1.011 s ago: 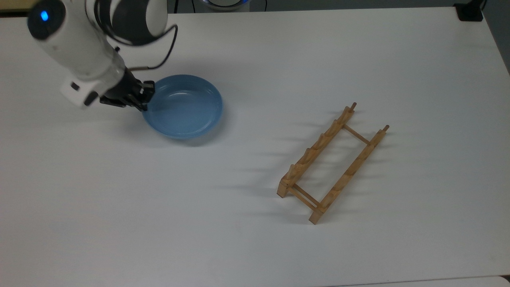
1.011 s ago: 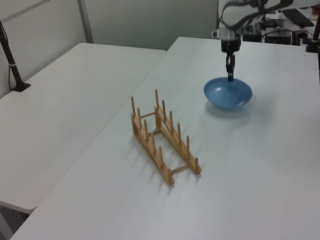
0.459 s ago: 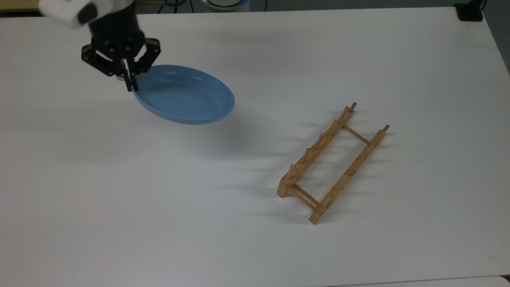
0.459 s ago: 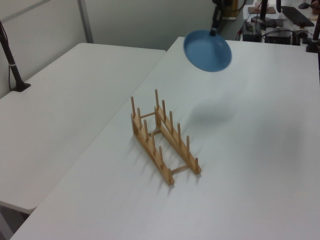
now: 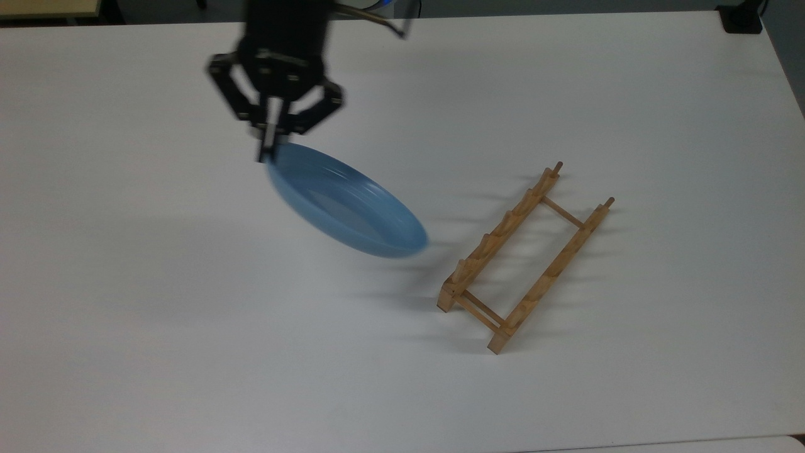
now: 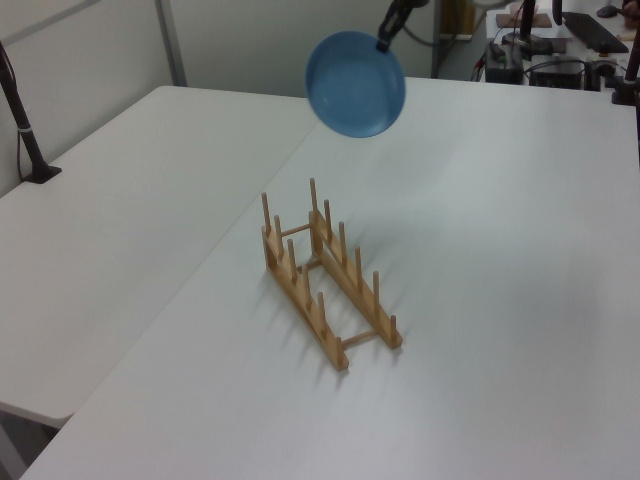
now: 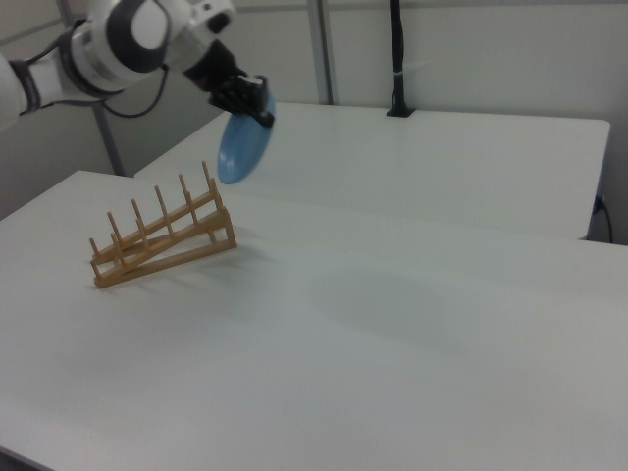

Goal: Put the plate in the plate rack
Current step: 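Lift the plate upright and carry it over the wooden rack, then lower the plate edge into a rack slot and open the gripper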

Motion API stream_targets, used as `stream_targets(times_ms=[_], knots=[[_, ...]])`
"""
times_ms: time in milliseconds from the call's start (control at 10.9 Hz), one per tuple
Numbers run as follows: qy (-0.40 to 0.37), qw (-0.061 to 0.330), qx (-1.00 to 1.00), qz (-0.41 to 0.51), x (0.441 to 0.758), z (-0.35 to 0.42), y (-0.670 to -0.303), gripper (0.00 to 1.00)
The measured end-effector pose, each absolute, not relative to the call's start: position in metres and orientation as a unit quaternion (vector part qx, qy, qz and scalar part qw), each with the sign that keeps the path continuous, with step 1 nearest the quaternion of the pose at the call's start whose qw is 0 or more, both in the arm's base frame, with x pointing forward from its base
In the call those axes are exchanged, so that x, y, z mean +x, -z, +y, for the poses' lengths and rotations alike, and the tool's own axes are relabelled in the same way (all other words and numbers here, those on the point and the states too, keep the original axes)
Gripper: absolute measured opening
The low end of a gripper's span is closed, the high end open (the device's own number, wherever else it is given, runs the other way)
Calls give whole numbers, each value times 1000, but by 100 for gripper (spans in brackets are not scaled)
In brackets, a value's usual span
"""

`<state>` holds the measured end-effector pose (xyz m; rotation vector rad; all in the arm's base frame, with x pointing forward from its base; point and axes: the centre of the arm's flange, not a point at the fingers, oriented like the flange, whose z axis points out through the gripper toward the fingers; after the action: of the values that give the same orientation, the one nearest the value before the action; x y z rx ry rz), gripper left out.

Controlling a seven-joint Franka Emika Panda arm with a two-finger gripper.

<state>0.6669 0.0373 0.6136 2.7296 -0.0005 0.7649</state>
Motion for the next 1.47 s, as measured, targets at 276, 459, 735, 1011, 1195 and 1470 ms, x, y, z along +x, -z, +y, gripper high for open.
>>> stream_targets(times_ms=[276, 459, 735, 1011, 1195, 1470], knots=[[-310, 172, 935, -2, 662, 123, -609, 4], [-331, 184, 926, 10, 663, 167, -591, 4], [-374, 205, 903, 39, 659, 213, -579, 4], [-382, 202, 900, 60, 650, 239, -580, 4], [-378, 215, 897, 81, 646, 250, -567, 4], [-365, 237, 894, 109, 641, 258, -539, 4]])
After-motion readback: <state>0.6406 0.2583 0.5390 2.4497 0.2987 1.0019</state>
